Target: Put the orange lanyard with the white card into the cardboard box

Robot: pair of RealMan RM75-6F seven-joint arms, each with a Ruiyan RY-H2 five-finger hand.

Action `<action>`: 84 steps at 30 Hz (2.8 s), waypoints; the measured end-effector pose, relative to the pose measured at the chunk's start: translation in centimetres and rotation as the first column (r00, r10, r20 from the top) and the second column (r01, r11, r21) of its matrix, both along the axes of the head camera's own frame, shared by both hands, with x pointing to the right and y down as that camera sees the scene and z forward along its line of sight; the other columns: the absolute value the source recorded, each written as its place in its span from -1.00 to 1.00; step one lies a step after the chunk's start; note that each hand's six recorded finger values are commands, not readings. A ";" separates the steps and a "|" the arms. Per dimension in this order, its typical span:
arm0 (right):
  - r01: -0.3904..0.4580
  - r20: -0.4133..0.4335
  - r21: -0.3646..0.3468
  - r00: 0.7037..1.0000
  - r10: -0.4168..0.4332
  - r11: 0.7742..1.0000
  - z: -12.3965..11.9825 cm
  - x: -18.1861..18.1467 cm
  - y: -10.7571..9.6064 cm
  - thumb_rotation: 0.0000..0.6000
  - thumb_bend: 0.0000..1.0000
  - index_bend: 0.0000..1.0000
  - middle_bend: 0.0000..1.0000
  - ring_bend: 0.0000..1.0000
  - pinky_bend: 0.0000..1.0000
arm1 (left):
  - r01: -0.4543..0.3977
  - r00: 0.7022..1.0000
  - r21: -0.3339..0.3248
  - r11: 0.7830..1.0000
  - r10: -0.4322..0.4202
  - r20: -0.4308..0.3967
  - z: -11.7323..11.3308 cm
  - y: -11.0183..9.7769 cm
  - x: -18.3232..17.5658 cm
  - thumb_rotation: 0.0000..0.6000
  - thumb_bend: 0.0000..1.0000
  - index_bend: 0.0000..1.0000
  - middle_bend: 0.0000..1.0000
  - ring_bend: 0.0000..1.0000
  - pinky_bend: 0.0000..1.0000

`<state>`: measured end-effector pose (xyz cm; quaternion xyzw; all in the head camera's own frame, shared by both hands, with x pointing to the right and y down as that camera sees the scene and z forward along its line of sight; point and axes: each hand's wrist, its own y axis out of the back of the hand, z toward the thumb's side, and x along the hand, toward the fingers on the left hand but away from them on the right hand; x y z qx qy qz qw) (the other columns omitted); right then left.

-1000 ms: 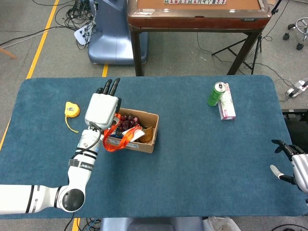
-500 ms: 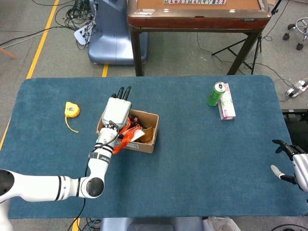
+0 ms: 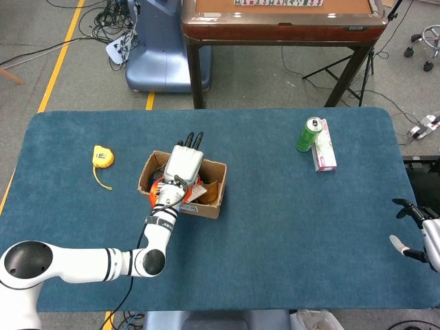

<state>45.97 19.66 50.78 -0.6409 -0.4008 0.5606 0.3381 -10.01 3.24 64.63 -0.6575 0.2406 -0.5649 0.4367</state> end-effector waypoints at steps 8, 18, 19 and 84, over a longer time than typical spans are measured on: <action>0.006 -0.002 -0.006 1.000 -0.006 1.000 0.2 -0.2 0.1 1.00 -0.51 -0.53 -0.15 -0.30 0.33 | -0.001 1.000 0.007 1.000 0.001 -0.003 -0.7 0.1 -0.3 1.00 -0.51 -0.47 -0.94 -0.94 -0.53; 0.011 -0.006 -0.013 1.000 -0.011 1.000 0.4 -0.4 0.2 1.00 -0.52 -0.53 -0.15 -0.30 0.33 | 0.011 1.000 0.053 0.999 -0.011 0.000 -2.5 -0.1 -0.7 1.00 -0.51 -0.86 -0.94 -0.94 -0.53; 0.012 -0.006 -0.013 1.000 -0.012 1.000 0.4 -0.4 0.2 1.00 -0.52 -0.53 -0.15 -0.30 0.33 | 0.011 1.000 0.057 0.998 -0.011 0.005 -2.7 0.0 -0.8 1.00 -0.51 -0.86 -0.94 -0.94 -0.53; 0.023 -0.013 -0.027 1.000 -0.023 0.999 0.9 -0.7 0.4 1.00 -0.52 -0.53 -0.15 -0.30 0.33 | -0.007 0.974 0.142 0.990 -0.025 0.226 -8.1 2.9 -5.0 1.00 -0.56 -0.81 -0.85 -0.85 -0.42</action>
